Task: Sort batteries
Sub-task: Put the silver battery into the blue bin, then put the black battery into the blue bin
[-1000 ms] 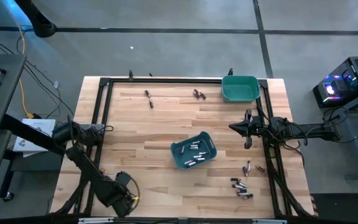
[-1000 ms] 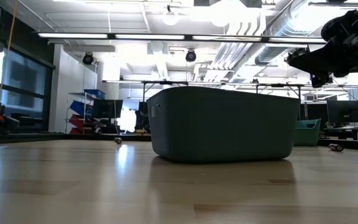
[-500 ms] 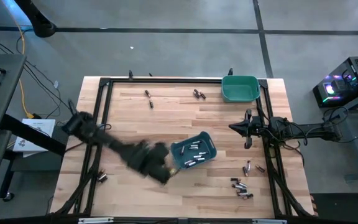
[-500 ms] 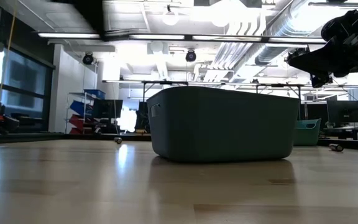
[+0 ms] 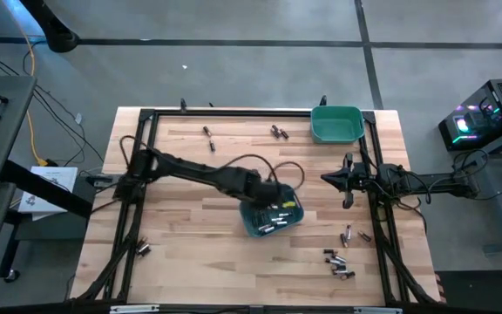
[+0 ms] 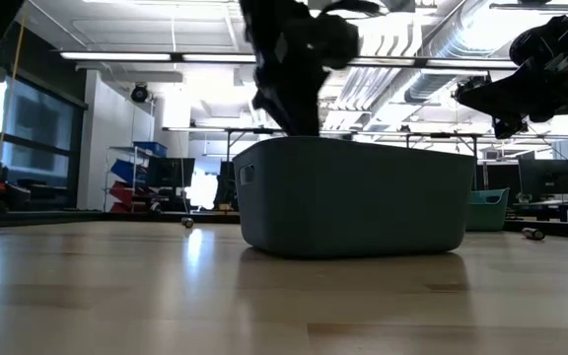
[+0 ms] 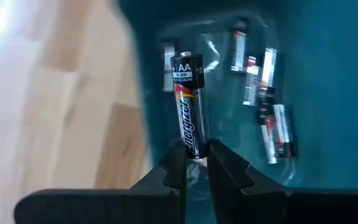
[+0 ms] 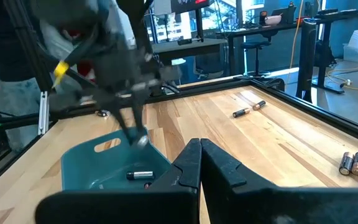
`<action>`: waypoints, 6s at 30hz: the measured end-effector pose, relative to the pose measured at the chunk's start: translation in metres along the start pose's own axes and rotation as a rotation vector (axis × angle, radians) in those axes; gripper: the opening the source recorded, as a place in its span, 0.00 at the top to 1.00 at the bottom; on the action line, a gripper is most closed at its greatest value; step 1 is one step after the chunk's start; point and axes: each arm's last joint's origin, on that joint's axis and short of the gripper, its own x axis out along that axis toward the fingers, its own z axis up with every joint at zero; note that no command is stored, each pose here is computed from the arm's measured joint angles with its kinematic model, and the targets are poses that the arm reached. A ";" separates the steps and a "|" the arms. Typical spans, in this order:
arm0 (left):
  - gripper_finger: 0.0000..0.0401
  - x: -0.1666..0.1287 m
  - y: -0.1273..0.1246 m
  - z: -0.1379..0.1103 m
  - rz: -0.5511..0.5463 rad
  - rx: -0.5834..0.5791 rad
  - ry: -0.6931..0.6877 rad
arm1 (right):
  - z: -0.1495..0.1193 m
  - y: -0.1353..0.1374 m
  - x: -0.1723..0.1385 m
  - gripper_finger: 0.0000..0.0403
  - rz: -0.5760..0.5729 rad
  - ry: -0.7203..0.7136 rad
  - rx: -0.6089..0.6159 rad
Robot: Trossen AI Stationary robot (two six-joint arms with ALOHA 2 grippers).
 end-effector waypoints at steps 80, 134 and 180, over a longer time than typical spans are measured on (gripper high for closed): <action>0.43 -0.011 -0.063 -0.295 0.174 -0.513 0.875 | 0.000 0.000 0.000 1.00 0.000 0.000 0.000; 0.42 -0.039 -0.073 -0.326 0.042 -0.783 0.700 | 0.000 0.000 0.000 1.00 -0.001 0.000 0.000; 0.87 -0.035 -0.071 -0.322 0.045 -0.799 0.544 | 0.000 0.000 0.000 1.00 -0.001 0.000 0.000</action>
